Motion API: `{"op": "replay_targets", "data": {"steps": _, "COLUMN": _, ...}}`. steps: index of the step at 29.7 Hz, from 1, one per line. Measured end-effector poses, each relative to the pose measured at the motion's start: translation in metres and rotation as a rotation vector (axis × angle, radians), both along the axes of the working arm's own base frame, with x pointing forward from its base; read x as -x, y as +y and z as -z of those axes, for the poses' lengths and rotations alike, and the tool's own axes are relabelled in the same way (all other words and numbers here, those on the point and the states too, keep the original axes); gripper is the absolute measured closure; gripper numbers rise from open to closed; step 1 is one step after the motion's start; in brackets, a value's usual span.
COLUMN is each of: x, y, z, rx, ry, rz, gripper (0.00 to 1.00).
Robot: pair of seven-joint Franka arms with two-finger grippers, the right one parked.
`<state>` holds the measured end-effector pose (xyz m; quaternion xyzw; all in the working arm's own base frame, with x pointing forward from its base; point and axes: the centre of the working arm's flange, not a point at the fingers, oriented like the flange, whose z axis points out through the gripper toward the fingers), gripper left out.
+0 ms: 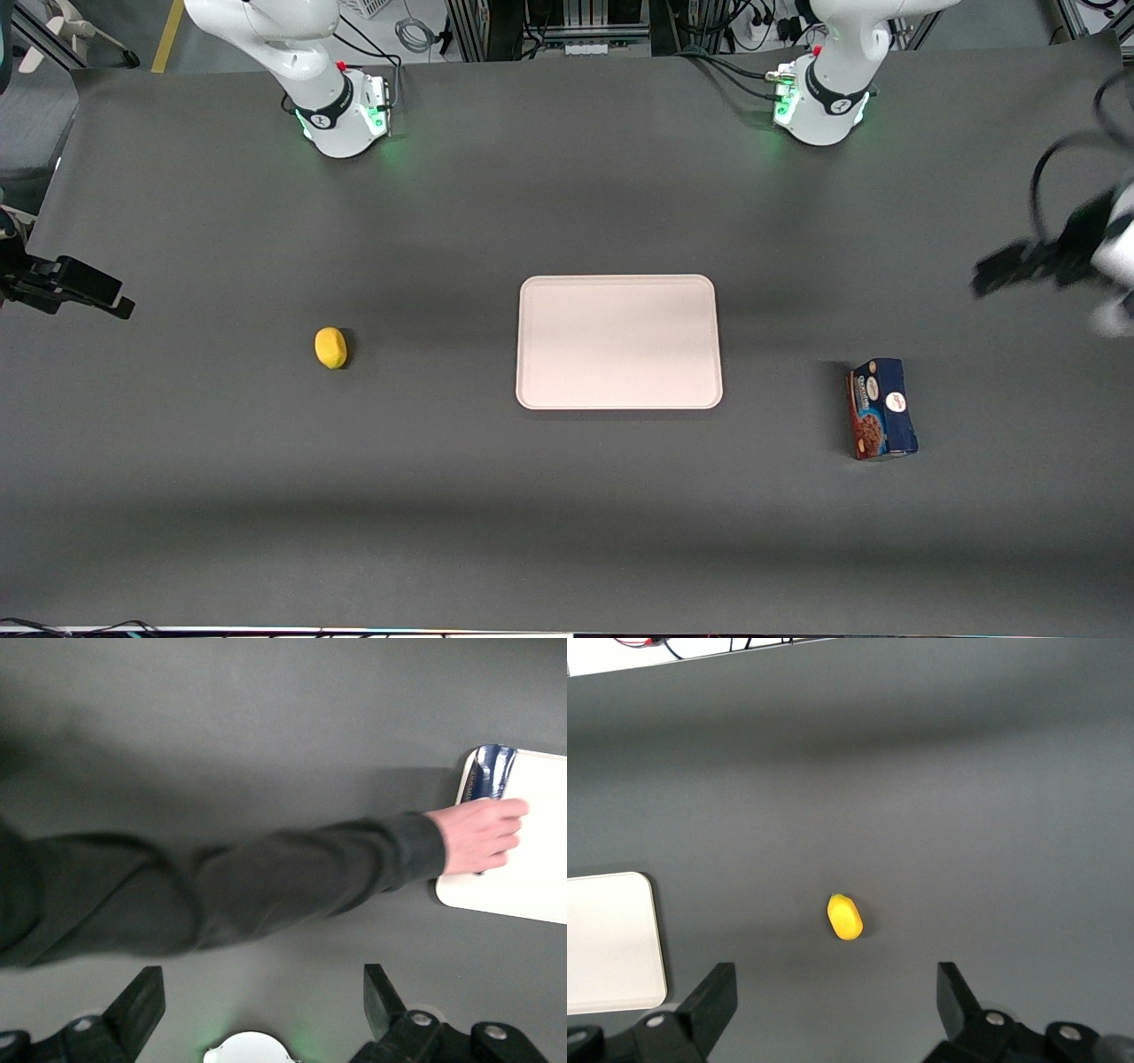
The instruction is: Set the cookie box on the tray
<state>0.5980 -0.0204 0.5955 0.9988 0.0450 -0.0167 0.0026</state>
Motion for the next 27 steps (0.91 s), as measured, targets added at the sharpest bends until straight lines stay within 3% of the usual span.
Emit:
{"op": "replay_targets", "data": {"steps": 6, "x": -0.052, "y": -0.01, "z": 0.092, "rx": -0.013, "ry": 0.04, "rz": 0.043, "gripper": 0.0}}
{"op": "replay_targets", "data": {"steps": 13, "x": -0.089, "y": -0.003, "z": 0.198, "rx": -0.003, "ry": 0.078, "rz": 0.121, "gripper": 0.0}}
{"op": "replay_targets", "data": {"steps": 27, "x": -0.108, "y": 0.009, "z": 0.323, "rx": 0.003, "ry": 0.098, "rz": 0.167, "gripper": 0.0}}
